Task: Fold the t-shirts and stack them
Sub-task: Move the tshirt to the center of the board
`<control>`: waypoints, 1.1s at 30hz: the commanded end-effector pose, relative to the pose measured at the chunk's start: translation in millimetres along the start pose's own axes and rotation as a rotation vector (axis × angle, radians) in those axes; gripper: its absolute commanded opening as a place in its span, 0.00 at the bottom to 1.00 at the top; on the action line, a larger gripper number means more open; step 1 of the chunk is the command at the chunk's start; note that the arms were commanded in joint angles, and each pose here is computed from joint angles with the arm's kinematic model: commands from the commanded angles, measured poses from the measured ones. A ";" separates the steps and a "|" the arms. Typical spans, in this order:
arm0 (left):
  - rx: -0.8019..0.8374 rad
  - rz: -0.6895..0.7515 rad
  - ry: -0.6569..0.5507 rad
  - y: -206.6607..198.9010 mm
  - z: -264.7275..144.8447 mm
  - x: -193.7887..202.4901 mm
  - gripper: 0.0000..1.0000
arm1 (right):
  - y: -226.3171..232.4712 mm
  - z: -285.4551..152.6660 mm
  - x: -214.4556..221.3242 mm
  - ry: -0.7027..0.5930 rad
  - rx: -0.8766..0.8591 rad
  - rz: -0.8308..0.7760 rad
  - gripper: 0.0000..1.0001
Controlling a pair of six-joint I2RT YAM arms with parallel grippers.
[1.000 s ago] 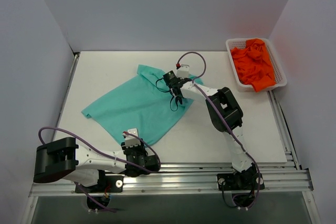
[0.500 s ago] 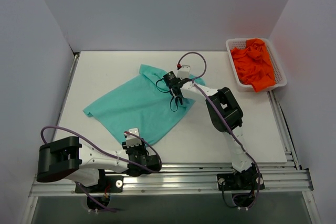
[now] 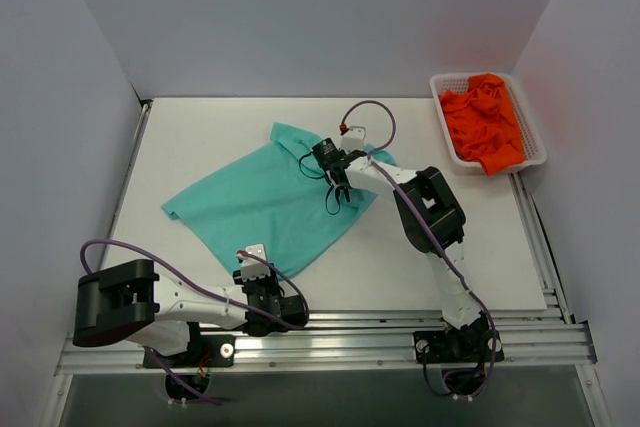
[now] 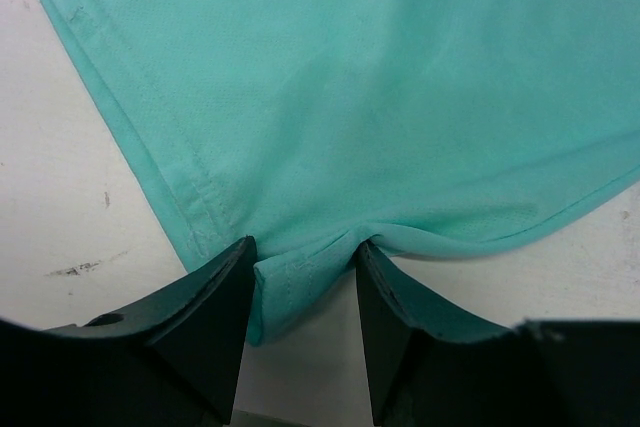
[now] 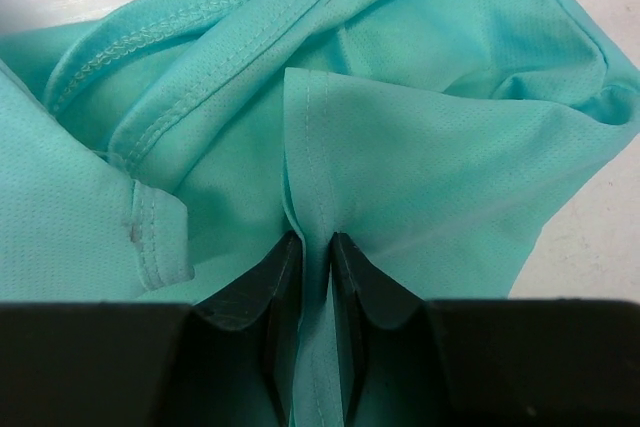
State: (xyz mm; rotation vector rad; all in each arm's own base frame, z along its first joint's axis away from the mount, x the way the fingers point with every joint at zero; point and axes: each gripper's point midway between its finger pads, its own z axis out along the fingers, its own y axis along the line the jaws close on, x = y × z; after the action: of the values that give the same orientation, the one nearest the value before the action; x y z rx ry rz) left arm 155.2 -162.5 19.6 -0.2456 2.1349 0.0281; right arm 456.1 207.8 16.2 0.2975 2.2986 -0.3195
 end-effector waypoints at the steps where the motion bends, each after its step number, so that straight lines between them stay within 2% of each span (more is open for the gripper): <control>1: -0.070 -0.072 0.008 15.5 -1.4 2.2 0.53 | -16.6 -18.6 -23.7 -0.050 0.041 0.033 0.15; 21: -0.091 -0.063 0.006 16.2 -0.2 4.1 0.53 | -25.4 -23.3 -33.5 -0.075 0.060 0.050 0.16; 25: -0.093 -0.062 0.006 16.3 -0.1 4.3 0.53 | -26.8 -23.0 -33.9 -0.074 0.061 0.055 0.22; 30: -0.094 -0.061 0.006 16.8 -0.2 4.2 0.53 | -31.6 -23.7 -36.9 -0.079 0.068 0.062 0.22; 33: -0.095 -0.060 0.006 17.2 0.1 4.6 0.53 | -33.1 -22.6 -36.1 -0.079 0.069 0.063 0.17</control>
State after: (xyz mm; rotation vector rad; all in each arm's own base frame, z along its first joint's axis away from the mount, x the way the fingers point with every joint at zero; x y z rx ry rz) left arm 156.4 -163.6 18.9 -0.2476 2.1279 0.0547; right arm 454.3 195.7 32.5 0.3271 2.2609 -0.3486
